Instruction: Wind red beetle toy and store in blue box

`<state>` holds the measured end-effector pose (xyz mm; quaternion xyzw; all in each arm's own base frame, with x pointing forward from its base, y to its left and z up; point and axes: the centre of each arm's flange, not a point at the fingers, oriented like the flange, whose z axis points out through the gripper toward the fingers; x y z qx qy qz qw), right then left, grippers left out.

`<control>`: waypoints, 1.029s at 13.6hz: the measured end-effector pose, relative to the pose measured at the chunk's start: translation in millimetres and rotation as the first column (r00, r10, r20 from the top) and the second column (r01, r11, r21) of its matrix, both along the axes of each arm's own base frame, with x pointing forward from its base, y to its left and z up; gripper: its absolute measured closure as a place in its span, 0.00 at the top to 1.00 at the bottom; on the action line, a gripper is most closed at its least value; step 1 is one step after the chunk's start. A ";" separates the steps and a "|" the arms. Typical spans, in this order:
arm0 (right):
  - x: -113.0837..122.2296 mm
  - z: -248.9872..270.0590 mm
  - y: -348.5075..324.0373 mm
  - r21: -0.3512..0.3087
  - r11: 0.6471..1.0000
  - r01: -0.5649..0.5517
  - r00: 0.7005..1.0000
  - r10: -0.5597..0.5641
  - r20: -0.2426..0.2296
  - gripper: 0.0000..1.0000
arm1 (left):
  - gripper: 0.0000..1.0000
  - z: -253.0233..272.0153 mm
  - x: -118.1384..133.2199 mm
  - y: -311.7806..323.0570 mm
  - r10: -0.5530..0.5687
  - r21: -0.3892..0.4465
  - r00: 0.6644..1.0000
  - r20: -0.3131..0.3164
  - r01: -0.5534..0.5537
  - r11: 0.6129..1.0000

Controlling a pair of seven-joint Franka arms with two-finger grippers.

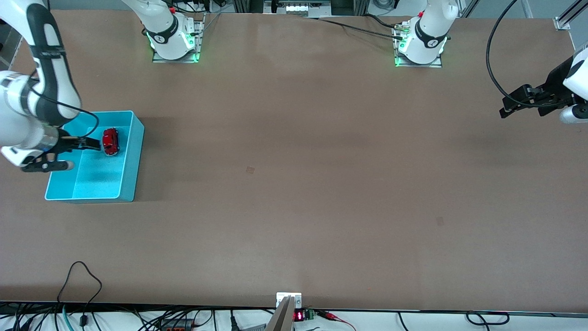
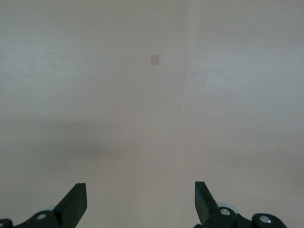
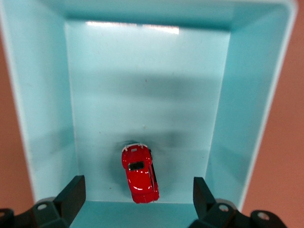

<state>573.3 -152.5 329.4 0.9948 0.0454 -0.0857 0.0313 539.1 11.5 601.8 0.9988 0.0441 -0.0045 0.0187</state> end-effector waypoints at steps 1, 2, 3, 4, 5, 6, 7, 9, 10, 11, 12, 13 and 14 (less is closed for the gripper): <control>11.2 23.3 5.0 -0.002 1.000 -0.009 1.000 0.009 0.013 1.00 | 1.00 -0.1 -0.1 -0.1 0.000 0.000 1.000 -0.001 0.000 1.000; 21.2 46.6 11.8 -0.006 1.000 -0.021 0.999 0.021 0.029 1.00 | 1.00 -0.3 -0.3 -0.1 0.000 0.000 1.000 -0.003 0.000 1.000; 29.4 66.9 19.9 -0.009 0.999 -0.035 0.998 0.035 0.048 1.00 | 1.00 -0.4 -0.5 -0.2 0.000 0.000 1.000 -0.004 0.000 1.000; 37.4 87.5 31.8 -0.010 0.998 -0.054 0.996 0.055 0.070 1.00 | 1.00 -0.5 -0.6 -0.3 -0.001 0.000 1.000 -0.005 0.001 1.000; 42.9 107.5 44.9 -0.008 0.997 -0.072 0.994 0.073 0.080 1.00 | 1.00 -0.5 -0.6 -0.4 -0.001 0.000 1.000 -0.006 0.001 1.000; 45.3 127.9 57.4 -0.003 0.996 -0.088 0.993 0.088 0.076 1.00 | 1.00 -0.5 -0.6 -0.4 -0.001 0.000 1.000 -0.006 0.001 1.000; 45.7 147.9 68.5 0.004 0.995 -0.100 0.993 0.099 0.064 1.00 | 1.00 -0.5 -0.6 -0.4 -0.001 0.000 1.000 -0.006 0.001 1.000; 43.5 189.1 86.5 0.014 0.995 -0.099 0.994 0.098 0.049 1.00 | 1.00 -0.4 -0.7 -0.5 -0.001 0.000 1.000 -0.006 0.001 1.000; 40.0 208.3 96.9 0.018 0.996 -0.086 0.996 0.085 0.039 1.00 | 1.00 -0.4 -0.7 -0.7 -0.001 0.000 1.000 -0.006 0.001 1.000; 36.2 226.1 110.4 0.022 0.997 -0.078 0.997 0.077 0.031 1.00 | 1.00 -0.3 -0.7 -0.8 -0.002 0.000 1.000 -0.005 0.002 1.000; 33.3 241.3 124.1 0.025 0.996 -0.082 0.996 0.081 0.031 1.00 | 1.00 -0.2 -0.5 -0.8 -0.002 0.000 1.000 -0.003 0.002 1.000; 31.3 252.5 134.6 0.027 0.996 -0.088 0.996 0.087 0.036 1.00 | 1.00 0.1 -0.2 -0.8 -0.001 0.000 1.000 -0.001 0.001 1.000; 29.8 259.7 140.9 0.028 0.995 -0.094 0.995 0.092 0.042 1.00 | 1.00 0.1 -0.1 -0.9 -0.002 0.000 1.000 0.000 0.002 1.000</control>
